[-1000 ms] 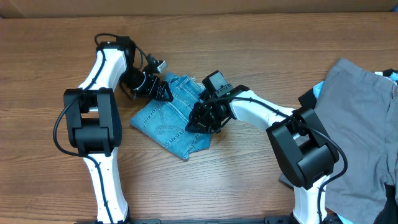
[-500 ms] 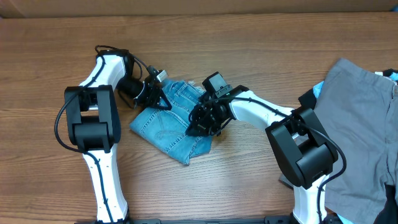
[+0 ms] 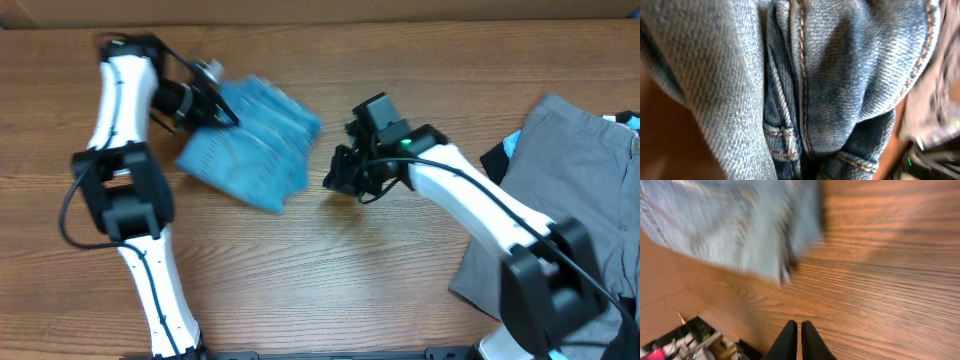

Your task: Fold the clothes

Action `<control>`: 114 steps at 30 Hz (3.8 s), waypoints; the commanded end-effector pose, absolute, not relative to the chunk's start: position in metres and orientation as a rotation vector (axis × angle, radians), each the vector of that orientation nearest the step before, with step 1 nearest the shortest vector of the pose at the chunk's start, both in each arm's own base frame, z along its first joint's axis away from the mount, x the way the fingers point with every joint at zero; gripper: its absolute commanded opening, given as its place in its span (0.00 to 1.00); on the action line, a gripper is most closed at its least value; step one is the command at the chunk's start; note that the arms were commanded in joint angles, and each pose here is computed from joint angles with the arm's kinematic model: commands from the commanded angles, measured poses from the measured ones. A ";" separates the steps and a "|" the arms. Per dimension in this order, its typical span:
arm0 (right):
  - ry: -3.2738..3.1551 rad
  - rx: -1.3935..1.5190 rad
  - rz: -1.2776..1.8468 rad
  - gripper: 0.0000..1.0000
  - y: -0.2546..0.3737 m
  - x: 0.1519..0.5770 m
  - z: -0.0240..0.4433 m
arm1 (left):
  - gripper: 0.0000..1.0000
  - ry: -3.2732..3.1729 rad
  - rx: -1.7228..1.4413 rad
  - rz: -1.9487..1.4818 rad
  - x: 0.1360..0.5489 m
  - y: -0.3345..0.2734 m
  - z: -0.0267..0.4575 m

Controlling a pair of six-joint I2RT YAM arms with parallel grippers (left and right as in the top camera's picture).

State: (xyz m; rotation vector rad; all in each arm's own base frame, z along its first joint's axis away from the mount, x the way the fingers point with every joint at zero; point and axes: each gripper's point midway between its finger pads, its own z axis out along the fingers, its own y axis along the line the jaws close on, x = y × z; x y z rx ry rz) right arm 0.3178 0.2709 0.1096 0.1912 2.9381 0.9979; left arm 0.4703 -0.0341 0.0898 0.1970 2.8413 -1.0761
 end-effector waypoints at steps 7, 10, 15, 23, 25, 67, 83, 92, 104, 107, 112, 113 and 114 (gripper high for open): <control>2.869 0.168 0.919 0.08 0.260 0.325 0.125 | 0.04 2.588 -0.144 -0.714 0.527 0.110 0.138; 2.869 0.176 0.889 0.08 0.257 0.326 0.123 | 0.04 2.519 -0.185 -0.660 0.538 0.137 0.143; 2.873 0.178 0.886 0.08 0.257 0.325 0.123 | 0.04 2.440 -0.256 -0.553 0.550 0.176 0.150; 2.873 0.184 0.886 0.08 0.257 0.325 0.123 | 0.04 2.437 -0.261 -0.440 0.553 0.196 0.148; 2.873 0.184 0.885 0.08 0.257 0.325 0.123 | 0.04 2.439 -0.259 -0.441 0.553 0.194 0.147; 2.851 0.178 0.886 0.08 0.258 0.330 0.124 | 0.14 2.499 -0.581 -0.381 0.517 0.225 0.180; 2.849 0.178 0.888 0.09 0.258 0.330 0.124 | 0.04 2.905 -0.814 0.253 0.481 0.179 0.012; 2.853 0.178 0.886 0.09 0.258 0.329 0.124 | 0.05 2.791 -0.840 0.087 0.498 0.205 0.010; 2.796 0.091 0.818 0.10 0.241 0.337 0.138 | 0.37 2.710 -0.648 -0.127 0.506 0.174 0.150; 2.699 0.031 0.771 0.12 0.229 0.348 0.163 | 0.40 2.627 -0.500 -0.171 0.499 0.147 0.219; 2.482 -0.084 0.690 0.17 0.206 0.359 0.229 | 0.55 2.519 -0.310 -0.068 0.467 0.094 0.312; 2.432 -0.106 0.673 0.19 0.201 0.359 0.245 | 0.60 2.502 -0.277 -0.042 0.458 0.081 0.328; 2.389 -0.122 0.661 0.21 0.197 0.358 0.259 | 0.66 2.487 -0.249 -0.019 0.449 0.068 0.341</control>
